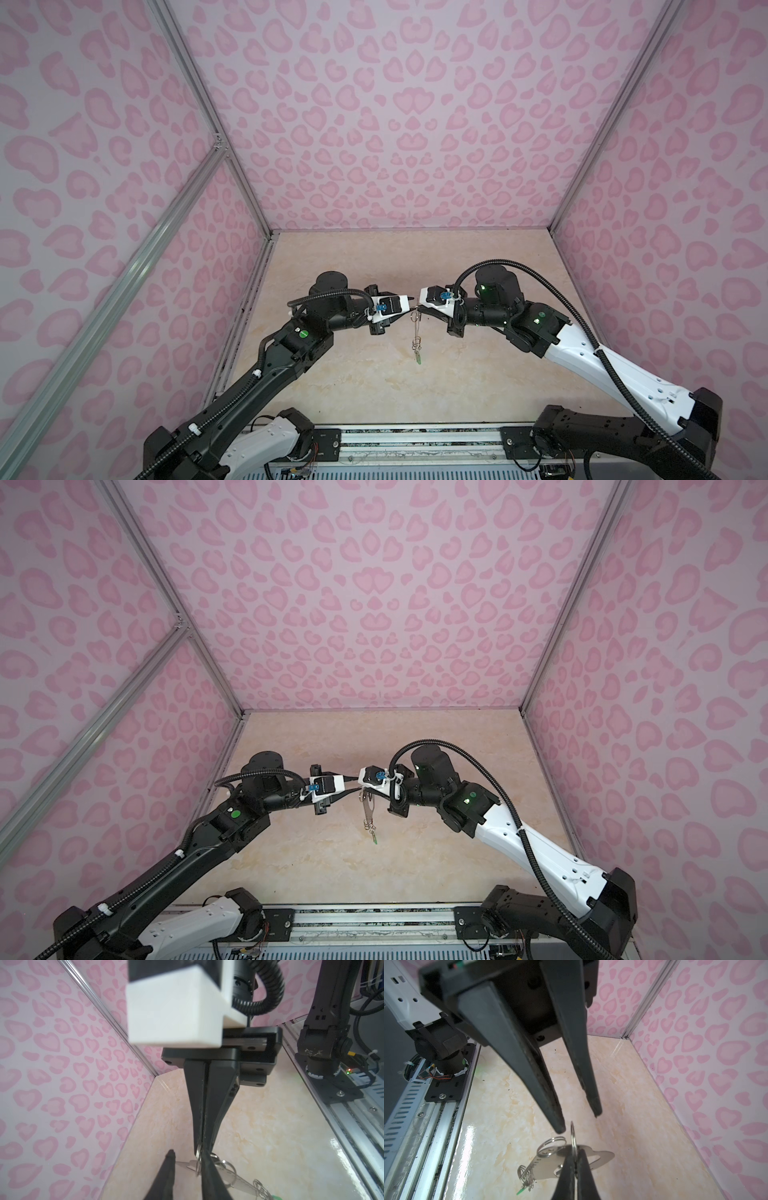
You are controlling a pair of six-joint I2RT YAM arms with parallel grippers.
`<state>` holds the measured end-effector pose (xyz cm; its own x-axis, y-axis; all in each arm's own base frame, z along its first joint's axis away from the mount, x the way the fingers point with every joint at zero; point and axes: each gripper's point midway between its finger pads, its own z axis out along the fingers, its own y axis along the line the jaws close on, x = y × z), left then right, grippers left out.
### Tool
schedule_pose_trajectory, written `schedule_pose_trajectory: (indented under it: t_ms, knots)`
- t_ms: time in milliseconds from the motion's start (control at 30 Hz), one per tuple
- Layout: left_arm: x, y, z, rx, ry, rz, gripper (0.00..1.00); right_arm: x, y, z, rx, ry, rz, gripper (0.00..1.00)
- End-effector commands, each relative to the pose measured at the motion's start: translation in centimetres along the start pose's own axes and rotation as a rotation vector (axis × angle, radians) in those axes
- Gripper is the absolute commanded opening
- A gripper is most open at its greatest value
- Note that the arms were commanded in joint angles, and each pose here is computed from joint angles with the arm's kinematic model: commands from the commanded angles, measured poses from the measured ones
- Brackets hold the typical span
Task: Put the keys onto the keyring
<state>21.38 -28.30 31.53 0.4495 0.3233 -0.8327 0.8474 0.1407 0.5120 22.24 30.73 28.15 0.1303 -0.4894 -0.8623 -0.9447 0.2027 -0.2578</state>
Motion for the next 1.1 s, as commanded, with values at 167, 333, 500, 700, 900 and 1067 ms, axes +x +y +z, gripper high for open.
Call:
schedule_pose_trajectory:
  t_ms: [167,333,500,700,900,1067]
  knots:
    - [1.6,-0.7,0.4,-0.014,0.177,0.172,0.25,0.4,0.3,0.3,-0.036,0.042,0.022,0.0]
    - [1.8,-0.6,0.9,0.003,0.224,0.184,0.24,0.4,0.5,0.4,-0.051,0.04,0.033,0.0]
    - [1.7,-0.5,1.2,0.002,0.241,0.198,0.24,0.6,0.6,0.3,-0.053,0.049,0.028,0.0]
    - [2.0,-0.8,1.5,0.025,0.267,0.2,0.21,0.2,0.6,0.2,-0.052,0.036,0.018,0.0]
    - [2.1,-0.8,1.7,0.042,0.277,0.189,0.18,0.1,0.8,0.1,-0.059,0.034,0.013,0.0]
    - [1.9,-0.8,1.8,0.044,0.27,0.188,0.08,0.1,0.8,0.1,-0.058,0.031,0.006,0.0]
